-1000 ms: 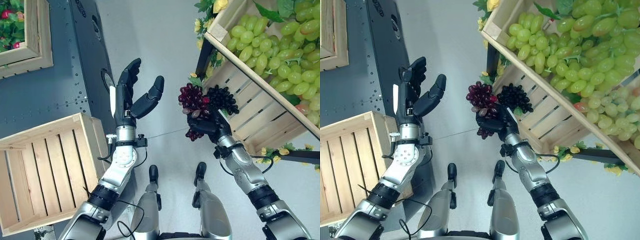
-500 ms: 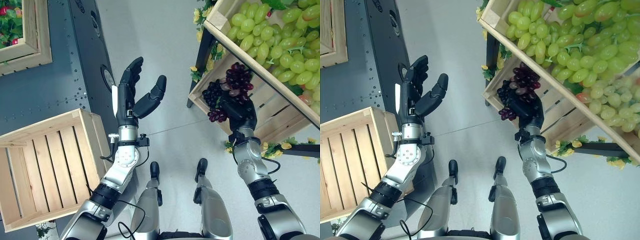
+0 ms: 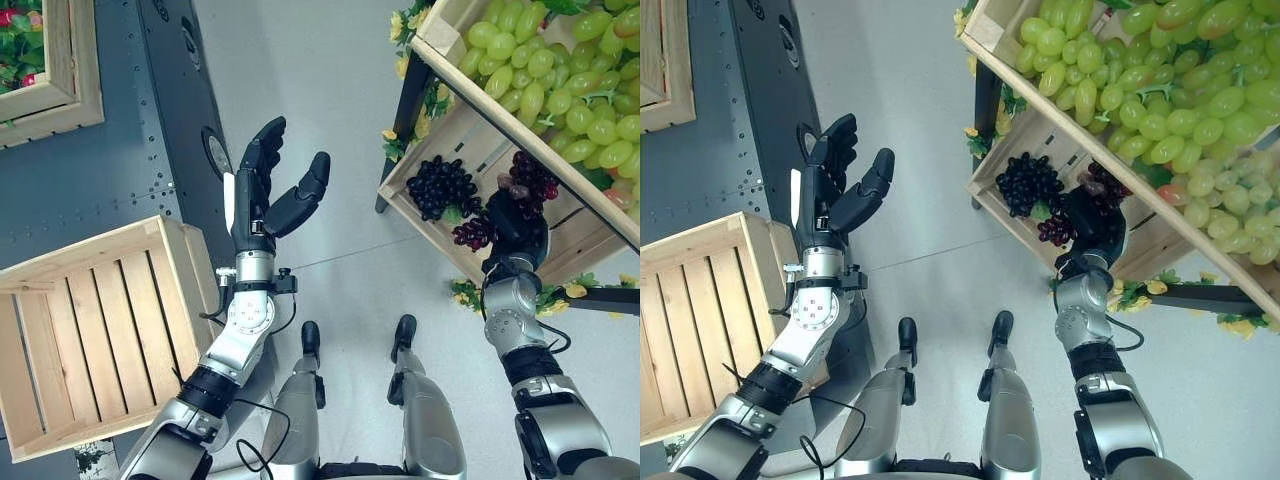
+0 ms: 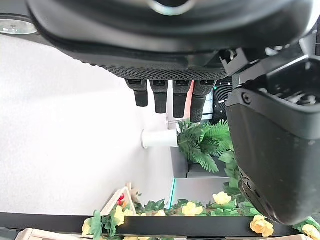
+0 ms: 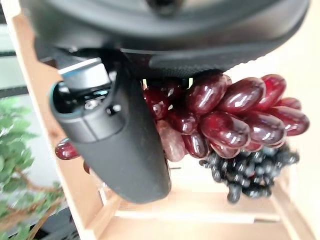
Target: Pick up the fruits from the basket on one side to the basket on the other side
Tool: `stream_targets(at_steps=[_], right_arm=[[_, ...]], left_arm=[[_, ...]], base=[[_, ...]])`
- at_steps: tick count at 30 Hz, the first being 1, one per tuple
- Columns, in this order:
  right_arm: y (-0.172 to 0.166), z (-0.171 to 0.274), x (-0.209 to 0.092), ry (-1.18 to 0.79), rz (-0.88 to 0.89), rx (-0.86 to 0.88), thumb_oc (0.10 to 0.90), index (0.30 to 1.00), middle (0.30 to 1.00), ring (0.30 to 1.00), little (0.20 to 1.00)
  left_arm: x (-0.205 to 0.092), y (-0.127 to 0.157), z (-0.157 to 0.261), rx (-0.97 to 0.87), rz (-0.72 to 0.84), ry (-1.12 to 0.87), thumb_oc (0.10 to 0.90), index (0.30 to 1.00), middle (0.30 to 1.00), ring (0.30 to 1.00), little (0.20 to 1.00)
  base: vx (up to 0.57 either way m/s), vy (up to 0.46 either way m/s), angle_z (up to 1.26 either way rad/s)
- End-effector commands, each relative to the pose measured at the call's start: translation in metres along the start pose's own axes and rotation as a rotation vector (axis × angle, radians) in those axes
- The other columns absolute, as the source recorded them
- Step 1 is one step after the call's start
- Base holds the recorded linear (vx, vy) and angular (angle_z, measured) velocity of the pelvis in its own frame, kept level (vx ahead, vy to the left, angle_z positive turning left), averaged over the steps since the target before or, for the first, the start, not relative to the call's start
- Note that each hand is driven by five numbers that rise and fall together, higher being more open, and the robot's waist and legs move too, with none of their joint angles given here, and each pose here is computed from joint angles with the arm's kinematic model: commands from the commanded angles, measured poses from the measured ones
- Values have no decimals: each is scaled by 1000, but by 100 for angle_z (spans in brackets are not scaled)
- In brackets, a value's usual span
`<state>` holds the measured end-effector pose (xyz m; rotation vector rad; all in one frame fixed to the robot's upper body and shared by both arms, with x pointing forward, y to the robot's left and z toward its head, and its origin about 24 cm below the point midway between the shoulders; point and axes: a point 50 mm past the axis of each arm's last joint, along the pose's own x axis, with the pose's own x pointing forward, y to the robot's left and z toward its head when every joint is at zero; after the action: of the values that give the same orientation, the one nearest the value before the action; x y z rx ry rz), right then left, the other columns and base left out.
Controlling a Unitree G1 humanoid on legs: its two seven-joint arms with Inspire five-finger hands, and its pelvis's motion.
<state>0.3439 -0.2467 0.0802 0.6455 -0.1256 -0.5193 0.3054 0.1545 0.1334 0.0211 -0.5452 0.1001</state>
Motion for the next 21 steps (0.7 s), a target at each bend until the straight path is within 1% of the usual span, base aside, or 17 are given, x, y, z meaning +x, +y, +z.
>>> stream_targets(at_steps=[1,3,21], right_arm=[[27,81,21,-294,73,19,800,900,900,900,900],[26,80,24,-282,63,-71,800,900,900,900,900],[25,82,28,-270,-8,-242,800,900,900,900,900]], left_arm=[[27,-10,54,-122,-52,-294,800,900,900,900,900],[26,-11,54,-122,-60,-292,800,900,900,900,900],[25,-10,53,-123,-78,-283,800,900,900,900,900]], base=[[0,0,0],[13,-24,5],[3,-1,1]])
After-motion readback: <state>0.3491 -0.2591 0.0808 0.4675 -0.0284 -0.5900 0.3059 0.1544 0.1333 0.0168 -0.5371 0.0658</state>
